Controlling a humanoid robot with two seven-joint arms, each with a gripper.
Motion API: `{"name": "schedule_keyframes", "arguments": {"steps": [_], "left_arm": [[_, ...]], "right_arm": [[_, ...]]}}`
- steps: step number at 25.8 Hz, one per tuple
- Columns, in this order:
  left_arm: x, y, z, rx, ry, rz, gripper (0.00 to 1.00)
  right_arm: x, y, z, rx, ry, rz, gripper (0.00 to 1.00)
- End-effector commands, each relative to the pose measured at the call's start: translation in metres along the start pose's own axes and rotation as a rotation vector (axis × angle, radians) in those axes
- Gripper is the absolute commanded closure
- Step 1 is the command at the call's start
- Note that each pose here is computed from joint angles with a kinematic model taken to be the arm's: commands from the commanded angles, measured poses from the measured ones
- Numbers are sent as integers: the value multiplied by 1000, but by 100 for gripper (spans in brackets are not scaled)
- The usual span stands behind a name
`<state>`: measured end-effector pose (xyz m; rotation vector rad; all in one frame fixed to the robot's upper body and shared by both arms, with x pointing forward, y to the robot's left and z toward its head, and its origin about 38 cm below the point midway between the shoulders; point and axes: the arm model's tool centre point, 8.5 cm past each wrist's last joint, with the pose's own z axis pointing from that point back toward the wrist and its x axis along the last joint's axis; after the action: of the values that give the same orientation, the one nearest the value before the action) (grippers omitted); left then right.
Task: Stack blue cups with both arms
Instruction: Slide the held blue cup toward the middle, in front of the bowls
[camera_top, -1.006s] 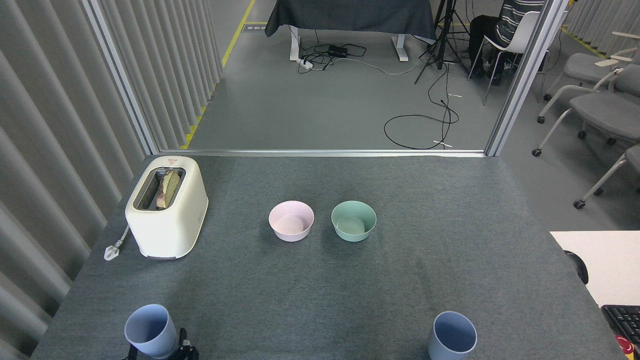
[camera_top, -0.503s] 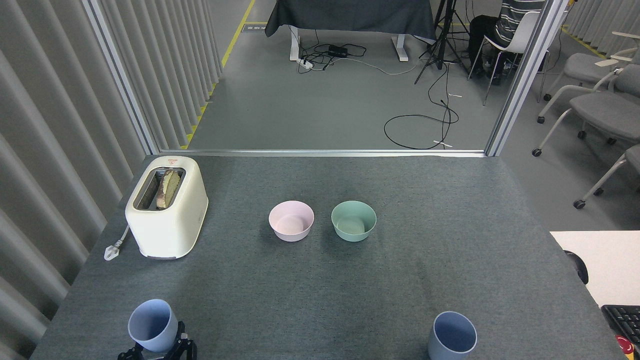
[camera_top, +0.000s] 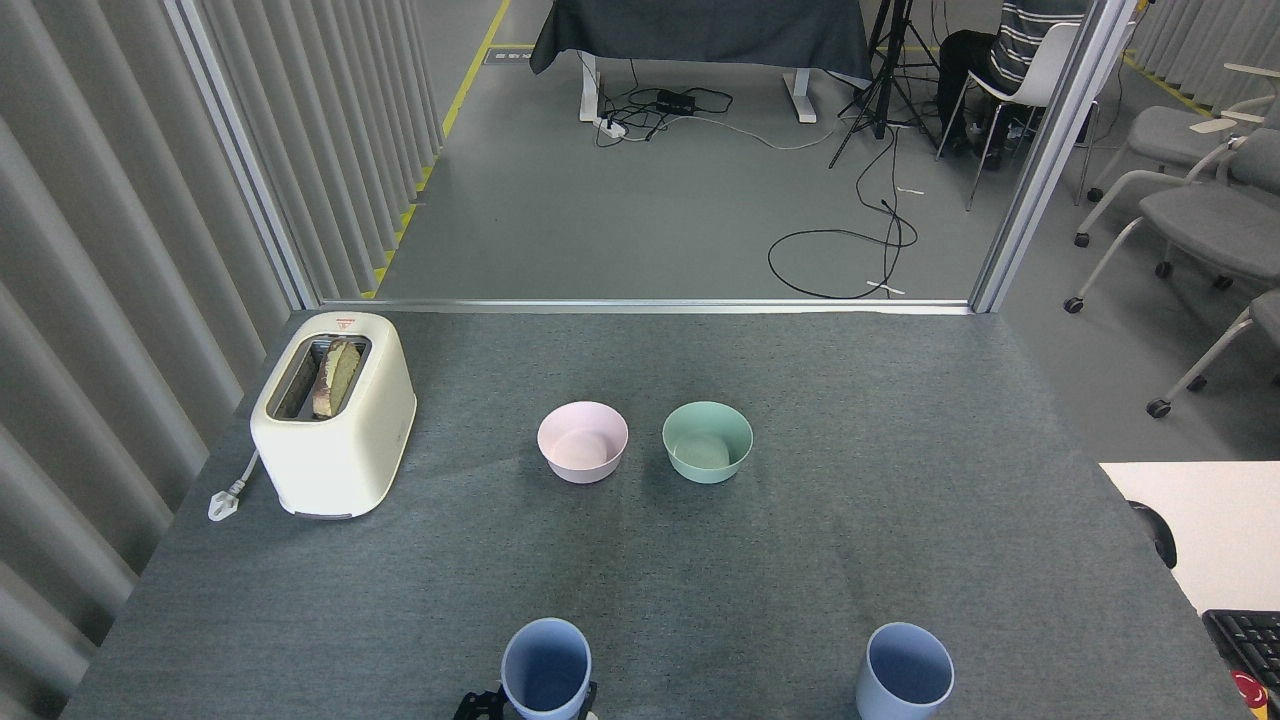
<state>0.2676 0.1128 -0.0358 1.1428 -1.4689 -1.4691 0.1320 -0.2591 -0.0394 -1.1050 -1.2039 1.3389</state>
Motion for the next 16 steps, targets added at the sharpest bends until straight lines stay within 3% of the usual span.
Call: {"name": "schedule_keyframes", "arguments": {"steps": [1, 16], "left_arm": [[29, -8, -20, -20, -52, -6, 47], [25, -22, -46, -61, -64, -26, 46]], "right_arm": [[0, 0, 1, 1, 1, 0, 0], [0, 4, 3, 0, 3, -5, 0]]}}
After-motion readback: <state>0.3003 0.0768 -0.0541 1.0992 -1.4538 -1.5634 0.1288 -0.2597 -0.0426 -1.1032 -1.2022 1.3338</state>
